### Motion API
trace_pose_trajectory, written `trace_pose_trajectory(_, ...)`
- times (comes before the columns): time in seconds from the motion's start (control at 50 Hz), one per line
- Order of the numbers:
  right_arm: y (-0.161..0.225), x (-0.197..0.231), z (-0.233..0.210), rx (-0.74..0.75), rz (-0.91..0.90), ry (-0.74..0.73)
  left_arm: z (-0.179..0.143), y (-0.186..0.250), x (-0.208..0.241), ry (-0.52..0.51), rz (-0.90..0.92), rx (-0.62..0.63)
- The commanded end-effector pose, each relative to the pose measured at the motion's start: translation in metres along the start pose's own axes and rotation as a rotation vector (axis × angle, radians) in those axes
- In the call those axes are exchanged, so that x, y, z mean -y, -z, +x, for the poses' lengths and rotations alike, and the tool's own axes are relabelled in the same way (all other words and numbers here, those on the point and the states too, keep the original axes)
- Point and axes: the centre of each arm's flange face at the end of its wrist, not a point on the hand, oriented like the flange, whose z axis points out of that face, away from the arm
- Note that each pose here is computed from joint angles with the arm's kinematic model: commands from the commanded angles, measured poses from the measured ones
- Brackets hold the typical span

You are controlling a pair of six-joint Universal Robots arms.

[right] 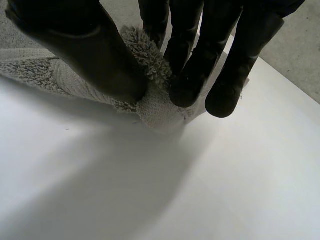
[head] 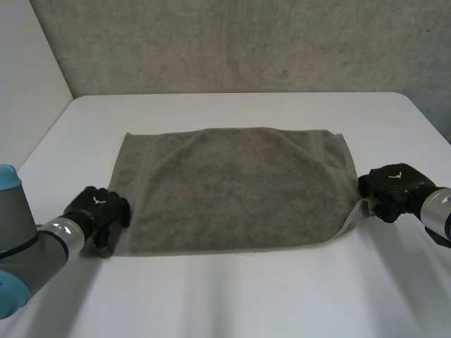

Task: Fold the towel.

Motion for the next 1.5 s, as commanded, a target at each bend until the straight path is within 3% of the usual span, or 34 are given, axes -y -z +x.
trace_pose_trajectory(0.02,0.000,-0.001,0.000,0.001,-0.002,-0.002,-0.001,-0.003,0.001,-0.001,0.005,0.003)
trace_pose_trajectory(0.62,0.004,0.005,0.002,-0.011,0.015,0.007,-0.010,-0.001,0.019,0.013,0.094,0.070)
trace_pose_trajectory(0.8,0.042,0.050,0.020,-0.129,0.145,0.063,-0.031,0.028,0.055,0.042,0.218,0.149)
trace_pose_trajectory(0.9,0.066,0.063,0.032,-0.183,0.170,0.018,-0.042,0.052,0.075,0.046,0.298,0.202)
trace_pose_trajectory(1.18,0.118,0.077,0.051,-0.148,0.197,-0.010,-0.041,0.099,0.090,0.055,0.331,0.218)
trace_pose_trajectory(1.3,0.113,0.075,0.056,-0.130,0.205,-0.010,-0.038,0.095,0.088,0.055,0.327,0.204)
trace_pose_trajectory(1.5,0.055,0.053,0.068,0.002,0.119,-0.088,-0.025,0.035,0.074,0.074,0.235,0.098)
